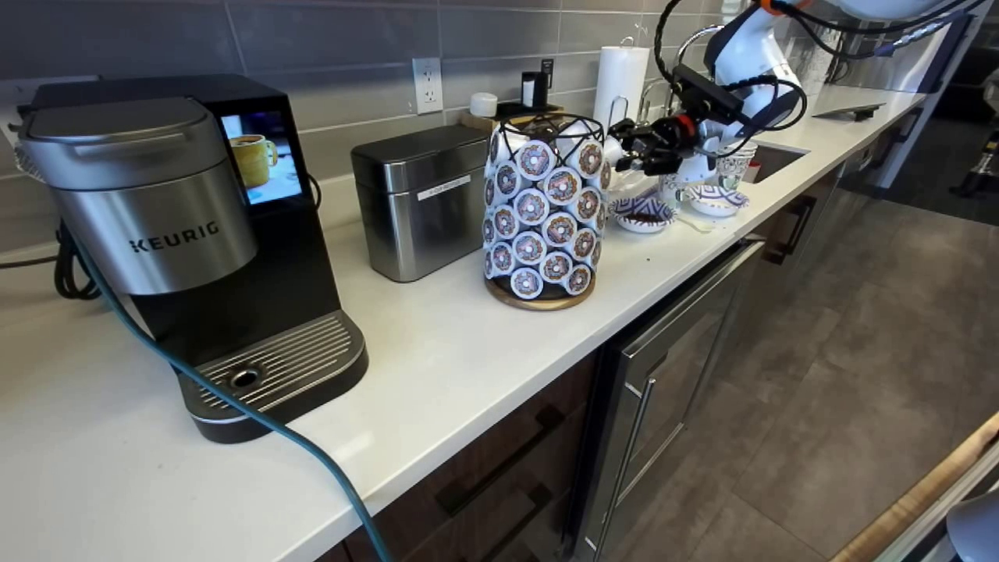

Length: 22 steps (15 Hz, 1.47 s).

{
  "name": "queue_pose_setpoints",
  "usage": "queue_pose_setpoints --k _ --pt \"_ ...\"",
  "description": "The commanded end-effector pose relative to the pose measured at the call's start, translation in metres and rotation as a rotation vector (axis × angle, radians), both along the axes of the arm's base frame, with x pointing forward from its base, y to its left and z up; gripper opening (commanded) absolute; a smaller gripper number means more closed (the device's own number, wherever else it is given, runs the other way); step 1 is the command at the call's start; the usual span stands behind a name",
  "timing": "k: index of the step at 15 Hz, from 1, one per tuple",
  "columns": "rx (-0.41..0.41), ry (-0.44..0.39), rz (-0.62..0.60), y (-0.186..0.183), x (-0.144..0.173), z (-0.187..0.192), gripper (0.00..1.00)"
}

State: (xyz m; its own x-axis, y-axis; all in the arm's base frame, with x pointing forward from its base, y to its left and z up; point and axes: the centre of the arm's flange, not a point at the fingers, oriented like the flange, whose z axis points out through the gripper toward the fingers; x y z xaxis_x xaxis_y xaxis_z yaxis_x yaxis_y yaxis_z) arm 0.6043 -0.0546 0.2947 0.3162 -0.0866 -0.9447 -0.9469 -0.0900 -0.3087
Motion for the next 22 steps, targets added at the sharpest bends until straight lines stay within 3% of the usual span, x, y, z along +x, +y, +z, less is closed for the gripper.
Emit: queue_pose_setpoints --k 1,8,22 --pt "0.02 0.039 0.006 0.006 0.011 -0.004 0.28" --pt "0.034 0.099 0.001 0.013 0.012 -0.005 0.28" --pt "0.108 0.131 0.046 0.025 0.006 -0.012 0.28"
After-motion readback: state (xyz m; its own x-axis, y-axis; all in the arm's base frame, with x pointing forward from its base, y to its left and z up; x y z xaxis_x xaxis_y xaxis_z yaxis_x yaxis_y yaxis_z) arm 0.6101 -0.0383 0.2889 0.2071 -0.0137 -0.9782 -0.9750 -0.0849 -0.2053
